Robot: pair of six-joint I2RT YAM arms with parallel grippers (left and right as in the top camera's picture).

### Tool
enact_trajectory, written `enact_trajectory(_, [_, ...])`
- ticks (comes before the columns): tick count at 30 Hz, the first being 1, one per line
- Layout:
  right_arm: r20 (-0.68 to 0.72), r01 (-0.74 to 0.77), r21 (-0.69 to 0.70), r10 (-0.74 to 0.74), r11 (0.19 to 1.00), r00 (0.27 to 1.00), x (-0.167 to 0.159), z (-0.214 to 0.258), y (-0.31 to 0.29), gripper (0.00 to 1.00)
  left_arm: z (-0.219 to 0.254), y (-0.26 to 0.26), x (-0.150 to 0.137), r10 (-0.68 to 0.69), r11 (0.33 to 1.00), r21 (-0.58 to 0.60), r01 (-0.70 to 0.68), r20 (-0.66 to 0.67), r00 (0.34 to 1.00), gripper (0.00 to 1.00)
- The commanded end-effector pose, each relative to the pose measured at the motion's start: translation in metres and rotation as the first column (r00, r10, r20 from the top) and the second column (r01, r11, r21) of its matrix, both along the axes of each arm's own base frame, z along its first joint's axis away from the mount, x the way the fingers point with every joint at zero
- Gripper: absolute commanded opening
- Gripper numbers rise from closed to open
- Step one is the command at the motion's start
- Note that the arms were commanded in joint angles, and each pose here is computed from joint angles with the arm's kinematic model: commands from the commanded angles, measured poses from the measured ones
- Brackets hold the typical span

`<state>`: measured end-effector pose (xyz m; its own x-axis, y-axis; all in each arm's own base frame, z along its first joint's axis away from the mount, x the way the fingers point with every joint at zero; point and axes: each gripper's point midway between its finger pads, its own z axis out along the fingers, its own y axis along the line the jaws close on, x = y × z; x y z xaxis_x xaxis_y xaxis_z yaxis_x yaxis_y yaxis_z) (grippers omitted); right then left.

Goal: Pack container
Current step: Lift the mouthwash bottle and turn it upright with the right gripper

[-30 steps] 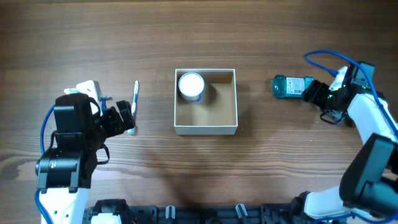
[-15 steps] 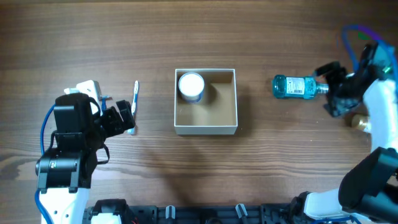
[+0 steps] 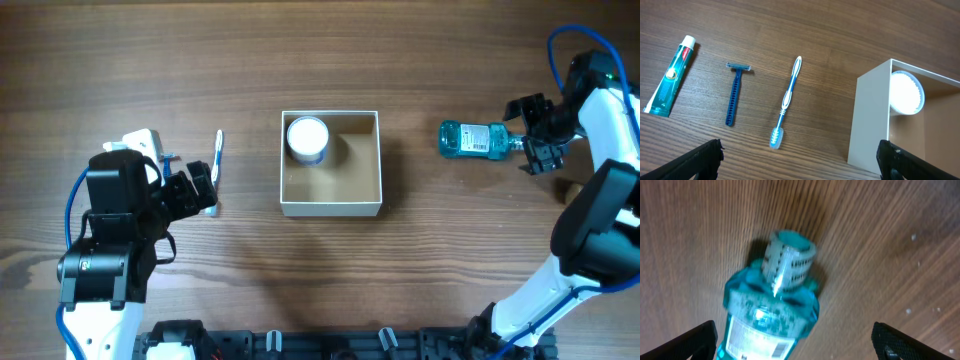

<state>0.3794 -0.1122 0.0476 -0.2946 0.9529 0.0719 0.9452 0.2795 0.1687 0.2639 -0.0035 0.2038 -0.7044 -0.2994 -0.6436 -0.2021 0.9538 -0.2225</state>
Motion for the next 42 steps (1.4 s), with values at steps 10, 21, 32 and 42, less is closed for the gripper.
enact_trajectory(10, [-0.037, 0.088, -0.125, -0.093, 0.988, 0.995, 0.002, -0.022, -0.027, 0.99, 0.008, -0.002, 0.002, 0.003, 1.0, -0.01, -0.003, 0.018, 1.0, 1.0])
enact_trajectory(21, [-0.071, 0.078, -0.111, -0.087, 0.991, 0.994, 0.007, -0.057, -0.025, 0.98, 0.008, -0.002, 0.002, 0.003, 1.0, -0.01, -0.003, 0.018, 1.0, 1.0])
enact_trajectory(32, [-0.083, 0.055, -0.072, -0.061, 0.996, 0.995, 0.007, -0.066, -0.01, 0.29, 0.008, -0.002, 0.002, 0.003, 1.0, -0.01, -0.003, 0.018, 1.0, 1.0])
enact_trajectory(42, [-0.09, 0.043, -0.07, -0.049, 0.997, 0.995, 0.005, -0.065, -0.009, 0.04, 0.008, -0.002, 0.002, 0.003, 1.0, -0.01, -0.003, 0.018, 1.0, 1.0])
